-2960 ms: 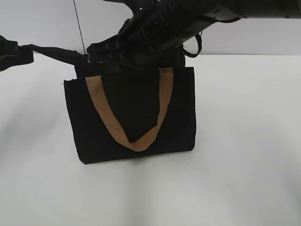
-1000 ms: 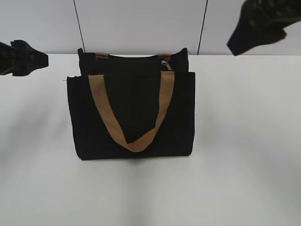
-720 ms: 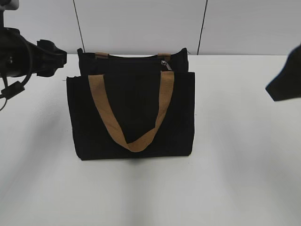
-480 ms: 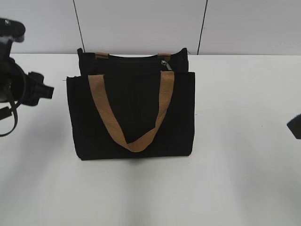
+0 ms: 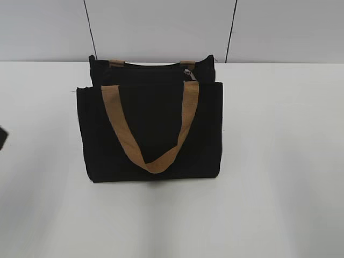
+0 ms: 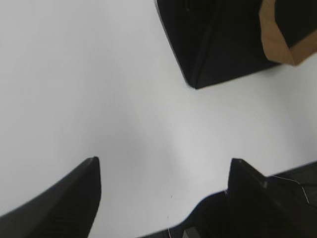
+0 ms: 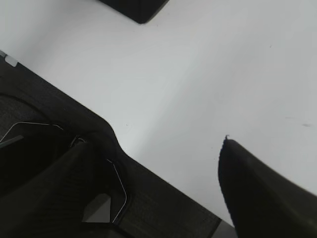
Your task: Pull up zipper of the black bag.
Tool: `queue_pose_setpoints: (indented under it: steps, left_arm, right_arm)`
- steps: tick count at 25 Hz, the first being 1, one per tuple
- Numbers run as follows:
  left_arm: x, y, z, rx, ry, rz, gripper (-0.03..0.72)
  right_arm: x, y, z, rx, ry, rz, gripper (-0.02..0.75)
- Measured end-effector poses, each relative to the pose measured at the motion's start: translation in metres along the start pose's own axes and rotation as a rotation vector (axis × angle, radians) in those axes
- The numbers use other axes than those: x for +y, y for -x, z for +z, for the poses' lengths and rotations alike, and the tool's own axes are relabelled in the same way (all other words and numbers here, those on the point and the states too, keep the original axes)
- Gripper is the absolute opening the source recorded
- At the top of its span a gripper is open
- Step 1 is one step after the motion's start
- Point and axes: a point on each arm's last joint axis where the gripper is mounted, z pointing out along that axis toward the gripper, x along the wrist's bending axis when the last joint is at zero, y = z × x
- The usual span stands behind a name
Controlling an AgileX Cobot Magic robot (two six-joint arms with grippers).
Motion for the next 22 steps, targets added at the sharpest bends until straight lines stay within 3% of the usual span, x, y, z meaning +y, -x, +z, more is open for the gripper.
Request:
queue_pose_setpoints:
  steps: [5,12,16,22]
  left_arm:
    - [-0.053,-0.010,-0.055,-0.048,0.109,0.045,0.600]
    - [-0.122,-0.017,-0.061,-0.113,0.263,0.155,0.590]
    - [-0.134,-0.018,-0.061,-0.130,0.371,0.158,0.589]
    - [-0.135,-0.018,-0.057,-0.132,0.377,0.168,0.588]
  right_arm:
    - [-0.042,-0.010,-0.002,0.008,0.005,0.020,0.596]
    - [-0.084,-0.018,0.008,0.000,0.046,0.014,0.596]
    - [-0.083,-0.017,0.010,-0.019,0.113,0.006,0.596]
    - [-0.083,-0.016,0.016,-0.024,0.131,0.008,0.595]
